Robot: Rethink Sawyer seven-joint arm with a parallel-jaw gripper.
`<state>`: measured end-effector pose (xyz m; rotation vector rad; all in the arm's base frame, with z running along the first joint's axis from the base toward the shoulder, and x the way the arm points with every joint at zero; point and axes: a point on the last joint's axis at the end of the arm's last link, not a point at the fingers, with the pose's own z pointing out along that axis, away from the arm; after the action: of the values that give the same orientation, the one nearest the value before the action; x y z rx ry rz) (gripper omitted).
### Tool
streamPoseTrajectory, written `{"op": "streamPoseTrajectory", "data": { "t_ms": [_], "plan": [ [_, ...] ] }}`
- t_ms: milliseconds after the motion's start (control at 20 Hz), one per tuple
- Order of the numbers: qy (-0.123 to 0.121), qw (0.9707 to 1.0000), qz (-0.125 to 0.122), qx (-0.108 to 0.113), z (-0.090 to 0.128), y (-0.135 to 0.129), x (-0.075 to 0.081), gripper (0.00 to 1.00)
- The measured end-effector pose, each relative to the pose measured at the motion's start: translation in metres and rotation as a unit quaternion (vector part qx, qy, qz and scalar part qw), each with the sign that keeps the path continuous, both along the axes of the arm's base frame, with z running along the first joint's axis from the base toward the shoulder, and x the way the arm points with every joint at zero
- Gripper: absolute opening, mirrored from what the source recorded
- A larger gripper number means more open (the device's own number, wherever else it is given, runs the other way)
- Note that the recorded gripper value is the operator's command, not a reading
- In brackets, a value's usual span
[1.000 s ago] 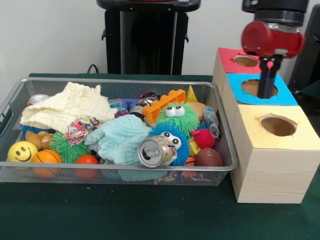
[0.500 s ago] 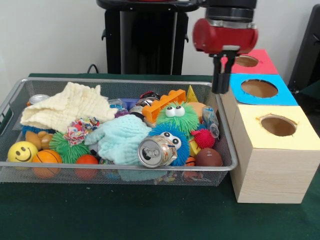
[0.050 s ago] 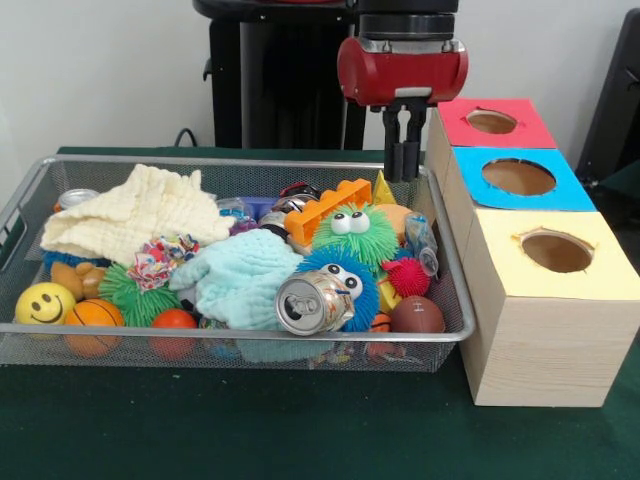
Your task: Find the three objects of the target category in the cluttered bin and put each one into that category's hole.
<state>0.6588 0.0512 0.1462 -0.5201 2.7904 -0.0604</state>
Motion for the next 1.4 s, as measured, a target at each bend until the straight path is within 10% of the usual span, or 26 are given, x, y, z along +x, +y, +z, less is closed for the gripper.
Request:
{"op": "streamPoseTrajectory", "data": {
  "t_ms": [850,1400],
  "plan": [
    [-0.005,0.9986,0.053,-0.008,-0.019,0.000,-0.004,0.00],
    [-0.017,0.9993,0.031,0.011,-0.017,-0.042,0.007,0.00]
  ]
}}
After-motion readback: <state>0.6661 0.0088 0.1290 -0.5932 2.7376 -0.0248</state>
